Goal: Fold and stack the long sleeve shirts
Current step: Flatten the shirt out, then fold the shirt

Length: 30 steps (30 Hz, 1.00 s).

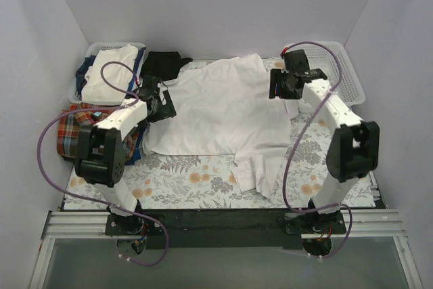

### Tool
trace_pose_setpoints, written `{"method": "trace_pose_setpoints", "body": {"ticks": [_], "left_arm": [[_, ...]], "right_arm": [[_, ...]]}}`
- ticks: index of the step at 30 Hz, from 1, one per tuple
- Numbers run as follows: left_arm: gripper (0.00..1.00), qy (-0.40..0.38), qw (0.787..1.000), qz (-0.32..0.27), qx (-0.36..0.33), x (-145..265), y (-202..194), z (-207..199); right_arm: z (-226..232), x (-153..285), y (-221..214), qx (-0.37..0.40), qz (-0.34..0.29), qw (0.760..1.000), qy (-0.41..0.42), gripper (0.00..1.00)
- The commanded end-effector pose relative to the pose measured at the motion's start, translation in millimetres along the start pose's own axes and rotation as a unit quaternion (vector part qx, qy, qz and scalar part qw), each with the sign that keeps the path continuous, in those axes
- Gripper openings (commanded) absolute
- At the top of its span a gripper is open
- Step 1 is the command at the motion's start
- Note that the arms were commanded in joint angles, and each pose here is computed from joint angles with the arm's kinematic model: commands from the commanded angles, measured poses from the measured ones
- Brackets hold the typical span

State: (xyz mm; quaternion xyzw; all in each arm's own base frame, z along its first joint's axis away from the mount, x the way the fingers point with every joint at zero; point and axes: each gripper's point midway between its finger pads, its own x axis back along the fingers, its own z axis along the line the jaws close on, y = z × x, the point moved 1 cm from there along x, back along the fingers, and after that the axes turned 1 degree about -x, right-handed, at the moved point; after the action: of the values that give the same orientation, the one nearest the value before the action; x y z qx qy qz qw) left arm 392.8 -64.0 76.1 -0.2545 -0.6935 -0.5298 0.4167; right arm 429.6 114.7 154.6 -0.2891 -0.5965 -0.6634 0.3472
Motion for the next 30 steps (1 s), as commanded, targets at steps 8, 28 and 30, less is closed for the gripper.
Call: {"method": "trace_pose_setpoints", "body": {"ticks": [8,28,30], "left_arm": [[0.98,-0.035,0.998,0.039,0.031,54.4,-64.7,24.6],[0.94,0.037,0.994,0.094,0.040,26.2,-116.8,56.3],[0.93,0.040,0.994,0.093,0.038,24.1,-114.5,55.9]], "right_arm": [[8.3,58.5,-196.7,0.000,0.136,0.990,0.038,0.71],[9.7,12.3,-266.2,0.017,0.218,0.975,0.024,0.65],[15.7,10.6,-267.2,0.025,0.223,0.974,0.026,0.52]]}}
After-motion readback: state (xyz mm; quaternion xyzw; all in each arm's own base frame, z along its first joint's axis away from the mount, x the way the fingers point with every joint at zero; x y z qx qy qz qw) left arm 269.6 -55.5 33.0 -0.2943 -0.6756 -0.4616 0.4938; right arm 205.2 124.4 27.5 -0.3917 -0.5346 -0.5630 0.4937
